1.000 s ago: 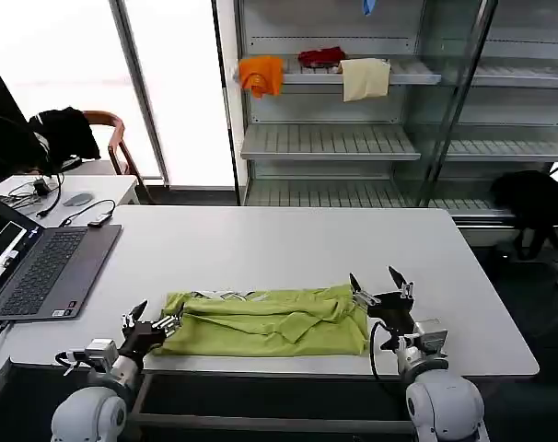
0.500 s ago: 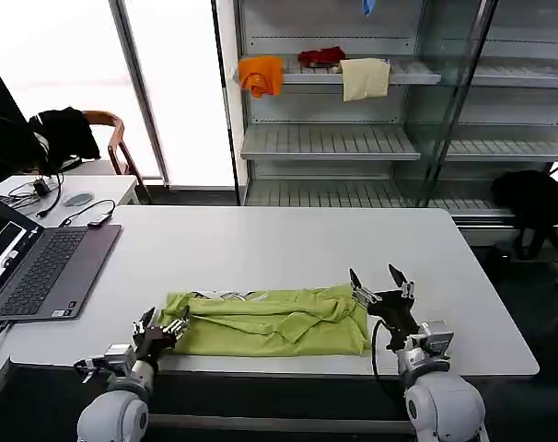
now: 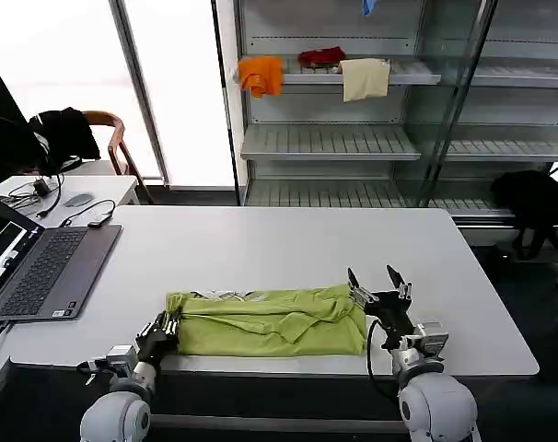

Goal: Fold and organize the clothes.

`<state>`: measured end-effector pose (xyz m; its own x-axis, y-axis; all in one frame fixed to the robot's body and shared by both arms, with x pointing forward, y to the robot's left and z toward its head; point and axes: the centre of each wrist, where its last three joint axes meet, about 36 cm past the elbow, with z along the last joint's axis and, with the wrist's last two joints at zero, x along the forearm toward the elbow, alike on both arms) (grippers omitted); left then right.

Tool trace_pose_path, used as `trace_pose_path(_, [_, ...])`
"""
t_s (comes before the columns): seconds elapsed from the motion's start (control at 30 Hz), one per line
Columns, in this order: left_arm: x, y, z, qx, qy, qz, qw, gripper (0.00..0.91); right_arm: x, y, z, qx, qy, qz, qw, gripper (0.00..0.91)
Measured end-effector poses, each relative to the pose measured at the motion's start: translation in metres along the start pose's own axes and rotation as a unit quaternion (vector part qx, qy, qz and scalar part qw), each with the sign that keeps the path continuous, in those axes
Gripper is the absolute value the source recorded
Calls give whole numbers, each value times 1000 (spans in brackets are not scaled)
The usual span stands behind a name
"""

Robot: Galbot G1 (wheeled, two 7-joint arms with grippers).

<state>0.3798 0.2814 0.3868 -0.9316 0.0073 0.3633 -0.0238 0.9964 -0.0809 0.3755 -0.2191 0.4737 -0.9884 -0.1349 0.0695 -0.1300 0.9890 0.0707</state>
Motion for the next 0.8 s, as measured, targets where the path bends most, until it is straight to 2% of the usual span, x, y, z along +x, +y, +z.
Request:
trace_pose_path(0.33, [-1,0,-1,-11,-6,4,1000,0,3,-2,-1,2,0,3,1000,907])
trace_pose_path(0.47, [2,9,-12,-25,-20,0,999,0,4,-6,-1,5,2,4,1000,907])
trace_pose_path(0.63, [4,37,-32,-63,-43,-14,997,0,4,-12,-1,6,3,3,1000,907])
trace_pose_path(0.8, [7,83,-61,-131,-64,-40,988,0,2,-15,1,7,3,1,1000,907])
